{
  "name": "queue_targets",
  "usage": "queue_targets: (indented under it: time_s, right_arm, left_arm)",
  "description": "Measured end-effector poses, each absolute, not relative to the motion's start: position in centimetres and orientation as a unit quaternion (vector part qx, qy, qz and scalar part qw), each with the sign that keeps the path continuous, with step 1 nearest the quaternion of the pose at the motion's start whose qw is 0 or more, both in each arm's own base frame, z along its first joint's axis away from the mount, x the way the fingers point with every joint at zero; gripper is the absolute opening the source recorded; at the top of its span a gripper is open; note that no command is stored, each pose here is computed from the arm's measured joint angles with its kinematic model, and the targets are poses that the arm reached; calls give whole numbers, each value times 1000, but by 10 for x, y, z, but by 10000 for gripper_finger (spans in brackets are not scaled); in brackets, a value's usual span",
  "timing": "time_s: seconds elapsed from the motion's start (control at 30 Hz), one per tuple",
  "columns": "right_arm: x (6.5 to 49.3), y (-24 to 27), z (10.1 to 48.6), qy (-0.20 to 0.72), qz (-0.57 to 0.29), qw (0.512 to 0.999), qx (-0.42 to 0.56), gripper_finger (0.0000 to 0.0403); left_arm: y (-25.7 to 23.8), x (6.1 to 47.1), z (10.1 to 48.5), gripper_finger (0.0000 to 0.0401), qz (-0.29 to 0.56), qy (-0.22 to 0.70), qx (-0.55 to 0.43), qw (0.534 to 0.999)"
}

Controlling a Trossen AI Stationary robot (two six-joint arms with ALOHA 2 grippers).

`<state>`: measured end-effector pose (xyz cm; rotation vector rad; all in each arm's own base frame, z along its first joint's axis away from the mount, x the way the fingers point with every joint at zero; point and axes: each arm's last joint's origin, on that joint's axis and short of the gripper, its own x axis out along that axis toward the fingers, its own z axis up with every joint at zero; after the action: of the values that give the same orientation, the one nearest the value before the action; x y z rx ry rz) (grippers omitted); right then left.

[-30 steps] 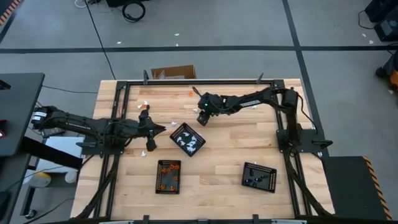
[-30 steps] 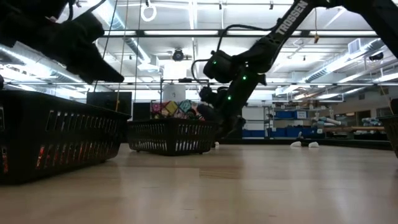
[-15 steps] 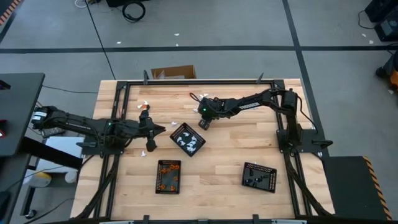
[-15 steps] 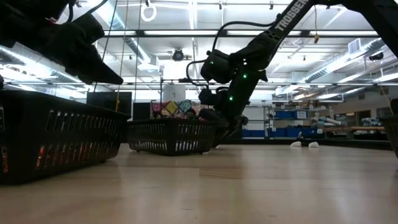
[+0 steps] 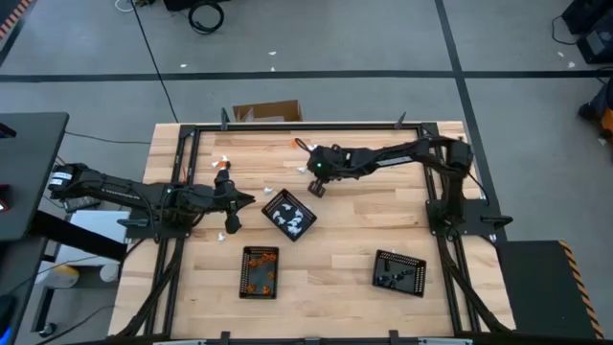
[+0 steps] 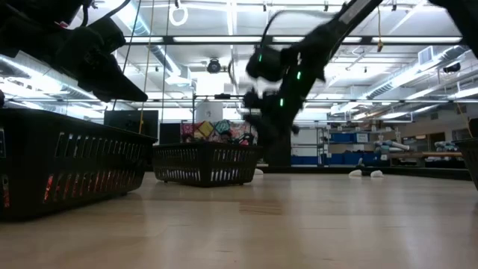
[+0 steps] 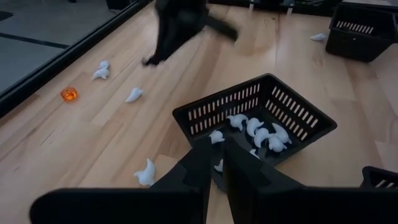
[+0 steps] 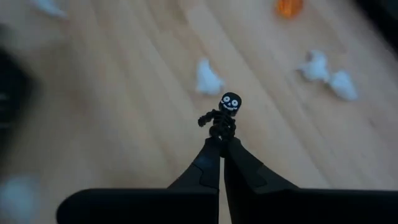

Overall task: Sort Halloween decoration
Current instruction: Put the black skeleton toy into the right black basket

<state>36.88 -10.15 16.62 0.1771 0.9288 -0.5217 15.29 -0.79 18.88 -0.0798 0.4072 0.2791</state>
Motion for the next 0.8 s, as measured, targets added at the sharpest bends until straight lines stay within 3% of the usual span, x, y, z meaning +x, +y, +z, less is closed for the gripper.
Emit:
queue_targets:
  time_s: [0.27, 0.57, 0.8]
  right_arm:
    - [323, -27, 238, 495, -141, 847, 132, 10]
    - [231, 67, 295, 597, -86, 730, 320, 19]
    - [199, 111, 290, 672, -140, 637, 350, 47]
  left_arm:
    - [-8, 152, 188, 50, 139, 207, -38, 968]
    - [-7, 153, 188, 50, 137, 211, -12, 968]
    - [-7, 153, 188, 50, 140, 211, -1, 967]
